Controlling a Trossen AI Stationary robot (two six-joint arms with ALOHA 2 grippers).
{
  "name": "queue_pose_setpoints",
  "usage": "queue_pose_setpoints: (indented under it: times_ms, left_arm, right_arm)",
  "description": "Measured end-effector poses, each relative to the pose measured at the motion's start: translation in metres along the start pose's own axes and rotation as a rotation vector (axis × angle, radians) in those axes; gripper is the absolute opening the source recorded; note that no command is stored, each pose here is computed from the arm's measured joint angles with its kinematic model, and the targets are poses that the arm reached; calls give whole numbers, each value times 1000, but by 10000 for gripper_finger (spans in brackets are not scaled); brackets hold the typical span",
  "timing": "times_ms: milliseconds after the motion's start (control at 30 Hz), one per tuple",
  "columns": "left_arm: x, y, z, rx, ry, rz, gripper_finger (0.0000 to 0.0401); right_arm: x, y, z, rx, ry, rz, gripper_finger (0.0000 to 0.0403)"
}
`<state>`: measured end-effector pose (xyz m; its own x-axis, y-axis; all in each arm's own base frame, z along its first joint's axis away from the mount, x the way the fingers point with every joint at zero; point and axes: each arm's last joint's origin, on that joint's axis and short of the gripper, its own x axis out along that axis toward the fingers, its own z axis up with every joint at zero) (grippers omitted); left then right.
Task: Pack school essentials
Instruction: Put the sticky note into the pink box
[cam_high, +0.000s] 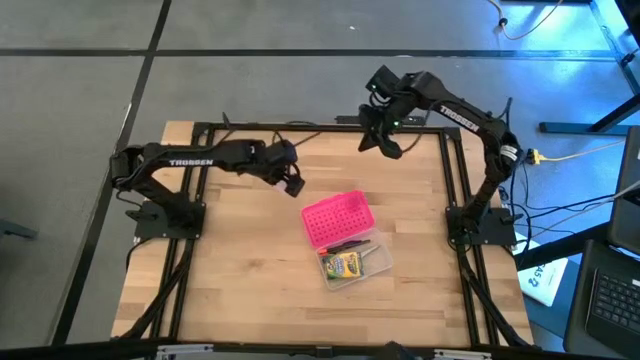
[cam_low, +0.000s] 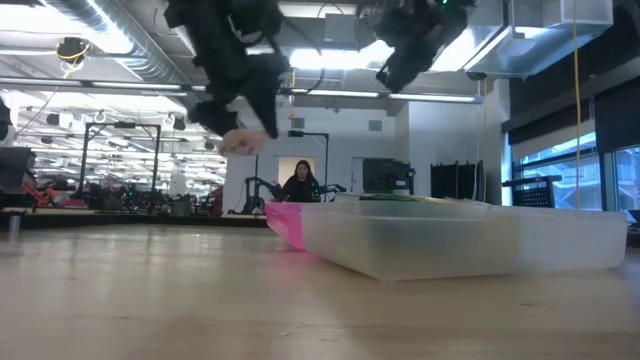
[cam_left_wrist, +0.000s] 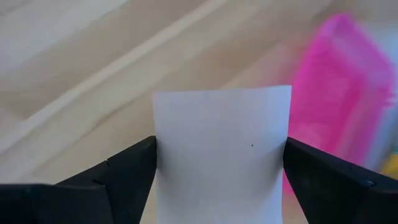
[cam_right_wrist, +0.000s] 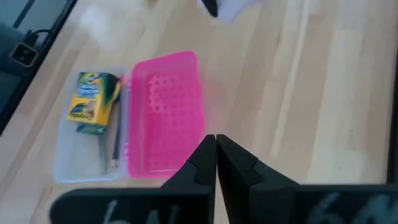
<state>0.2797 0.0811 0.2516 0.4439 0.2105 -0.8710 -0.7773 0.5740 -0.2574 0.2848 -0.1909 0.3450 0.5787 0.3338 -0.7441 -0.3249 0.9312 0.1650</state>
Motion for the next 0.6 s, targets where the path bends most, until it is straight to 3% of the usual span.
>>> queue_pose_setpoints:
  times_ms: [333, 600]
  left_arm:
    - [-8, -46, -9, 191, -162, -234, 324]
    - [-10, -80, -22, 344, -295, -341, 324]
  right_arm:
    - [-34, 64, 20, -83, -4, -85, 16]
    - [-48, 114, 24, 36, 16, -54, 16]
